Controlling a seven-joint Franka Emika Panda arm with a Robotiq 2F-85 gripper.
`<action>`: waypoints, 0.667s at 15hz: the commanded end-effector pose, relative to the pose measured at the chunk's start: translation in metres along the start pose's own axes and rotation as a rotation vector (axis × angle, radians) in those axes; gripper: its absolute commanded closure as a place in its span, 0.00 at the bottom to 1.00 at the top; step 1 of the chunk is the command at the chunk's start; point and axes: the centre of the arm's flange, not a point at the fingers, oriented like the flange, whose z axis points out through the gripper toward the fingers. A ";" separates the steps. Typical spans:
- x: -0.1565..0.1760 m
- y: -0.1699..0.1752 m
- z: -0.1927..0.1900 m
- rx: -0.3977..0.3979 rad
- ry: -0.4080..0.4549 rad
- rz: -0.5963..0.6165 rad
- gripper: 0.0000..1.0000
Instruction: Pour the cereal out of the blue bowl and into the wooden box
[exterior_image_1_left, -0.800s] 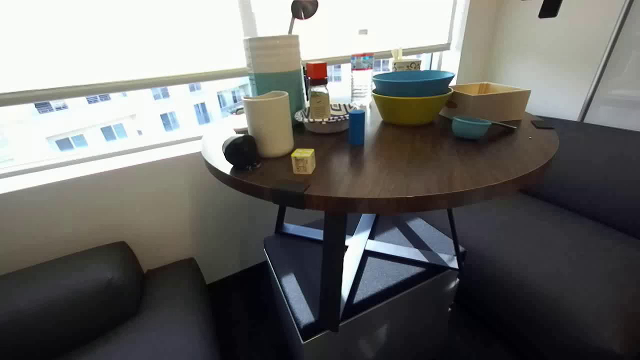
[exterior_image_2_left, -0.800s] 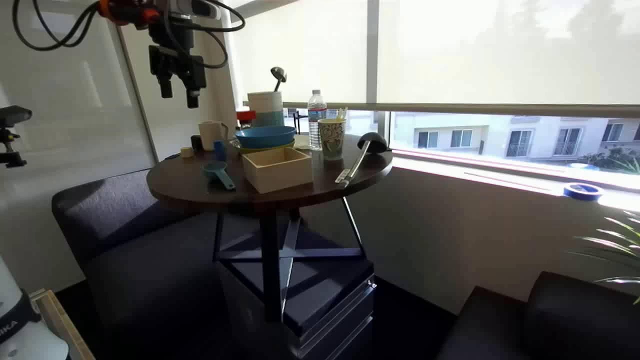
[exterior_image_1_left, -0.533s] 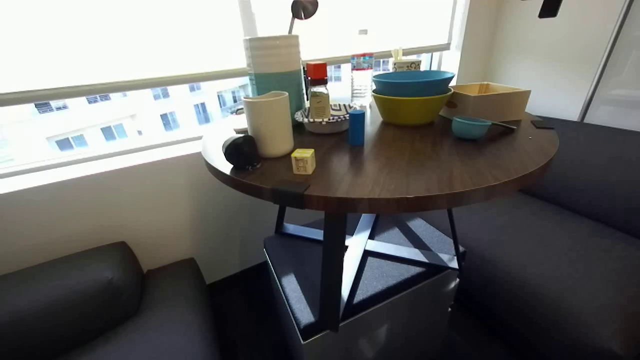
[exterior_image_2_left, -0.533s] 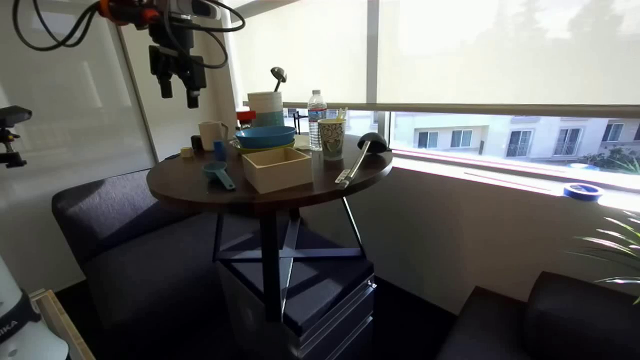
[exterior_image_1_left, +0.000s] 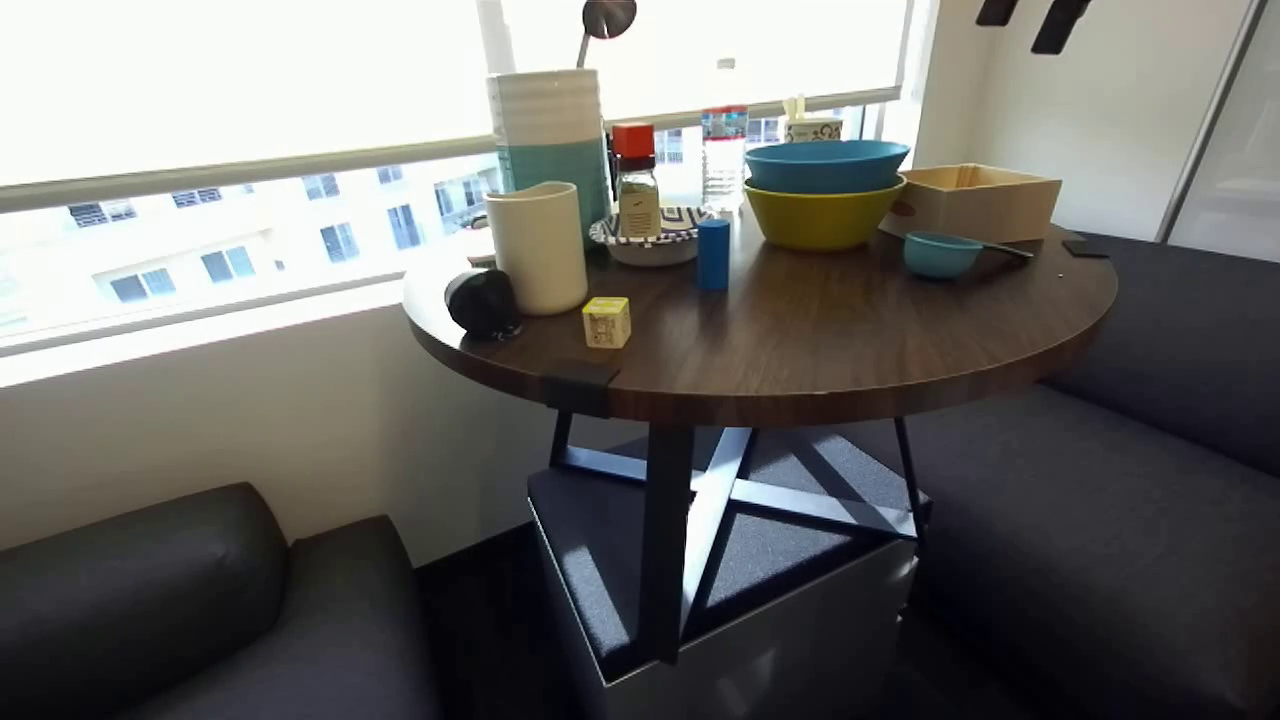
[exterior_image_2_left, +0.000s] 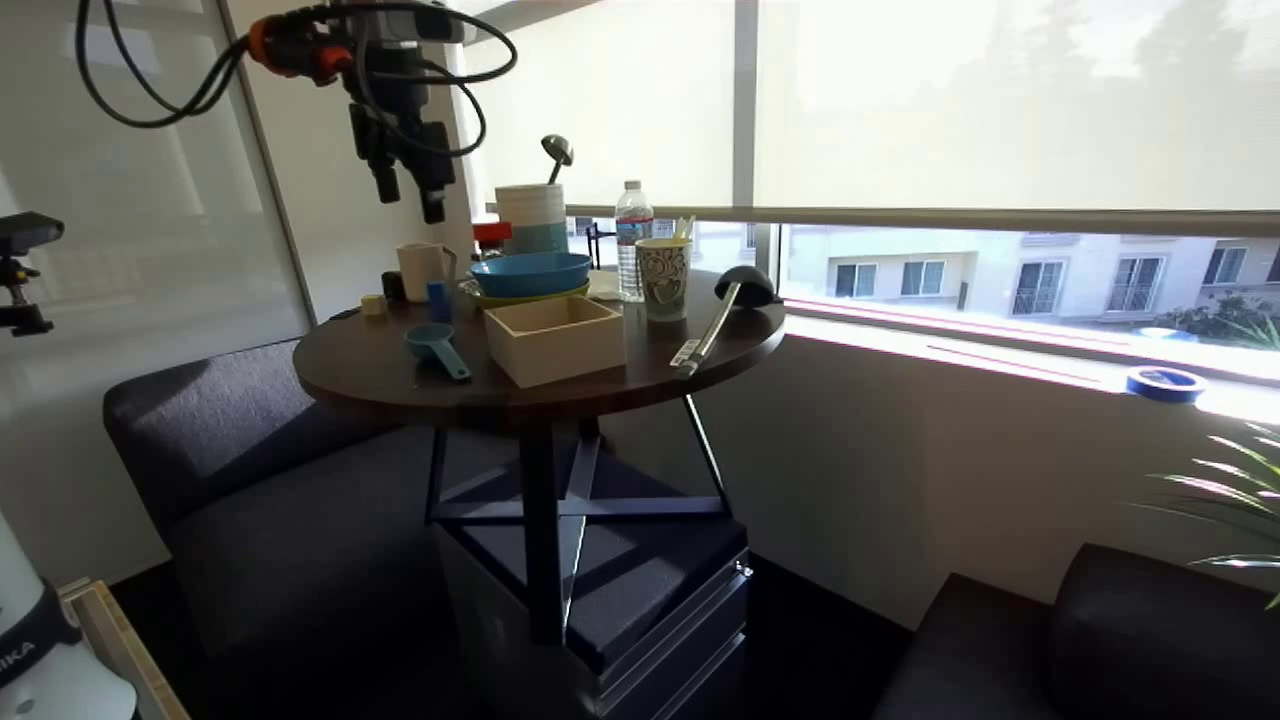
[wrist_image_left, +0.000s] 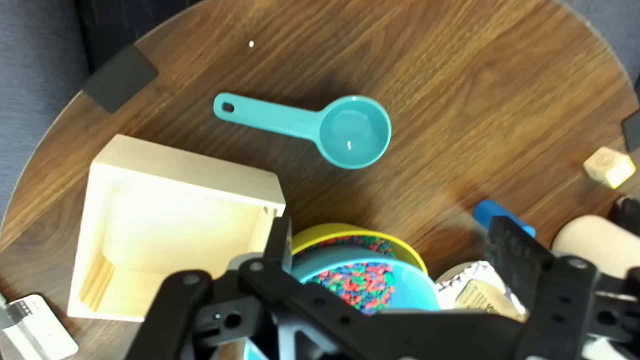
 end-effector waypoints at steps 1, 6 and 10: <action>0.030 0.016 0.020 0.013 0.099 0.106 0.00; 0.064 0.038 0.047 0.026 0.140 0.238 0.00; 0.086 0.051 0.071 0.041 0.137 0.329 0.00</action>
